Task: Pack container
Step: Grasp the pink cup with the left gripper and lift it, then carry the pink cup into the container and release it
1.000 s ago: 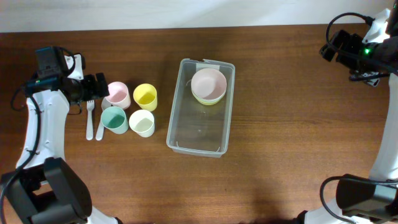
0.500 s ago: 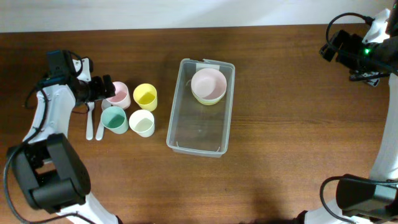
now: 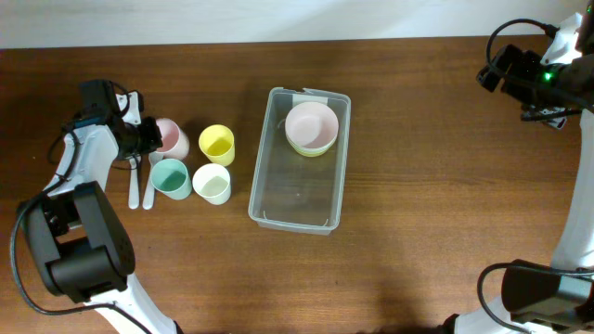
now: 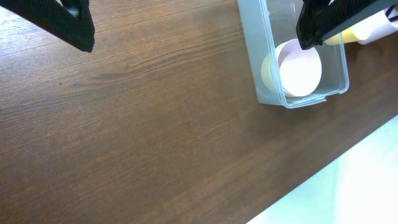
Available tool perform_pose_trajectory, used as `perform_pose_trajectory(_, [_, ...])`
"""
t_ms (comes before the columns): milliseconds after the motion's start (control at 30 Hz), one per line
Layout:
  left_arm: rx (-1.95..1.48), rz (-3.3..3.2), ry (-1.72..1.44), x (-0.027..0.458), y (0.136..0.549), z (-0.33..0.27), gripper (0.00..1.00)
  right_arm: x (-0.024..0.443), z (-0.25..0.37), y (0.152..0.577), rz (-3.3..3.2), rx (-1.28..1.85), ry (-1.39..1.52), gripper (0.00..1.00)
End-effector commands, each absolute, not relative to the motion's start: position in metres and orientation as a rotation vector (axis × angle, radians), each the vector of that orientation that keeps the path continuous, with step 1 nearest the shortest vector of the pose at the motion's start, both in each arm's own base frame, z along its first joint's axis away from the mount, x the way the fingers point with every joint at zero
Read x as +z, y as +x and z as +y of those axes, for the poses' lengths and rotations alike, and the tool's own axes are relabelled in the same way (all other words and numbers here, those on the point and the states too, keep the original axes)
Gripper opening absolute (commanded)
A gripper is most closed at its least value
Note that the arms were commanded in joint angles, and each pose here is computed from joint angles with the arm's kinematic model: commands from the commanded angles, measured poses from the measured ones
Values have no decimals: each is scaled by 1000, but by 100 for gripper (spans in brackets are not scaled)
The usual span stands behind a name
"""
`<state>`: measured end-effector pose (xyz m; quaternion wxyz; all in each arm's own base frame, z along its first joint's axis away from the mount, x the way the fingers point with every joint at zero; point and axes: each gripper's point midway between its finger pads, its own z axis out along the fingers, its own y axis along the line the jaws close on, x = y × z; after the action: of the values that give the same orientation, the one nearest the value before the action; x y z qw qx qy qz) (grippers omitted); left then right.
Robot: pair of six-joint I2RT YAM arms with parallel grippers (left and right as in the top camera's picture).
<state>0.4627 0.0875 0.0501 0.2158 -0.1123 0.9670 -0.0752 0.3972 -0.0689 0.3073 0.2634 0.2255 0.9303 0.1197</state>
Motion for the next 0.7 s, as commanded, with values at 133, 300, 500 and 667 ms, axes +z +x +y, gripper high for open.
perform_pose_trajectory(133, [-216,2630,-291,92,482,90,1,306,-70,398,2517,326,621,99])
perform_pose_trajectory(300, [-231,2545,-252,166,494,86,1,306,-70,398,2517,326,621,99])
perform_pose_trajectory(500, [-317,2463,-105,260,481,33,1,306,-70,398,2517,326,621,99])
perform_pose_trajectory(667, [-380,2522,58,273,452,-35,1,306,-70,398,2517,326,621,99])
